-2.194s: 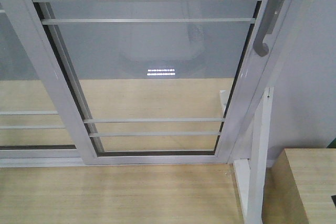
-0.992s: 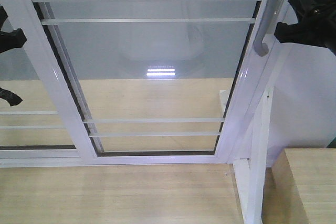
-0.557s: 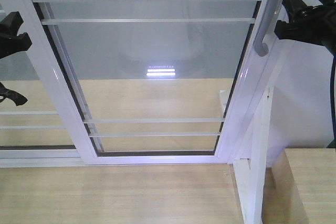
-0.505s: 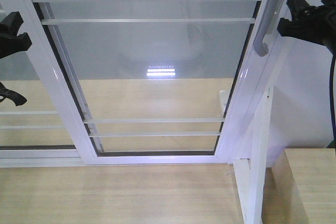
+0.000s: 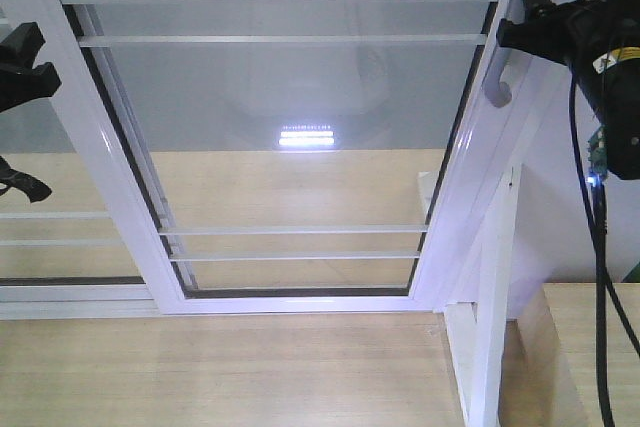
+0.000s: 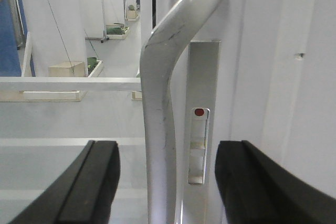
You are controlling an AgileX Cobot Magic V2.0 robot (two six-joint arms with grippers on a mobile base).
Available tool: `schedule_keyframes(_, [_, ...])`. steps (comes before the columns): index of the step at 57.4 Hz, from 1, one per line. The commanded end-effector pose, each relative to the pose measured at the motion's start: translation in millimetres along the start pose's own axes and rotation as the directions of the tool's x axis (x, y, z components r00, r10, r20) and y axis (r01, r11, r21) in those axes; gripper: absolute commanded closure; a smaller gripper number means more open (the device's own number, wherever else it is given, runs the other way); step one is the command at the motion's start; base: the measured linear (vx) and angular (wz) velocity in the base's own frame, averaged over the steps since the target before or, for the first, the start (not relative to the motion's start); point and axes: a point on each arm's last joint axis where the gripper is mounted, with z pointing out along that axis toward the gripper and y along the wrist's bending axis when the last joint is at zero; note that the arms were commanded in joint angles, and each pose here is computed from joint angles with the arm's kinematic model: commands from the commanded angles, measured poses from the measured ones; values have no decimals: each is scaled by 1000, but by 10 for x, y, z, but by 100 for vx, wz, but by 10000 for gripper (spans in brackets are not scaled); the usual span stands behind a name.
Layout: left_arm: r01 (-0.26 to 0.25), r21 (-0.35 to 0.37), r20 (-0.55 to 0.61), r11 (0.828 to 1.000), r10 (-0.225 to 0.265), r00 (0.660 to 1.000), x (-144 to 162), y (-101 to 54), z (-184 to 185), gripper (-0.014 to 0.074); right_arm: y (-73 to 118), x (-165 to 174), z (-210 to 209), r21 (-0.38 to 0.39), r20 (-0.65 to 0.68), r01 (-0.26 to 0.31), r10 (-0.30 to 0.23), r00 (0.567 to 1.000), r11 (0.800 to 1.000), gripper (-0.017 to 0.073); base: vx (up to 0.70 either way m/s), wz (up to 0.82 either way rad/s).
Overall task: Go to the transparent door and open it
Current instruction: 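Raise both arms and bring the right gripper toward the silver handle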
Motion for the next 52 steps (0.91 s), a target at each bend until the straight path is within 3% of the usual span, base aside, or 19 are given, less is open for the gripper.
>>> schedule_keyframes(1, [15,4,124,1000,-15,992,-215,-11,-23,98,-12,-300,124,15,168,8,-11,986,1000,90,0,0])
schedule_keyframes(12, [15,4,85,1000,-15,996,-179,-12,-20,98,21,-256,409,15,174,9,-12,985,1000,90,0,0])
schedule_keyframes(34, [15,5,78,1000,-15,997,-172,-13,-19,98,-99,-106,716,50,161,11,-19,987,999,116,0,0])
schedule_keyframes(44, [15,5,73,1000,-15,997,-168,-13,-19,98,-98,-46,738,50,149,16,-23,989,999,209,0,0])
schedule_keyframes(52, [15,5,62,1000,-15,998,-158,-13,-18,98,-97,-27,745,50,144,18,-25,989,999,342,0,0])
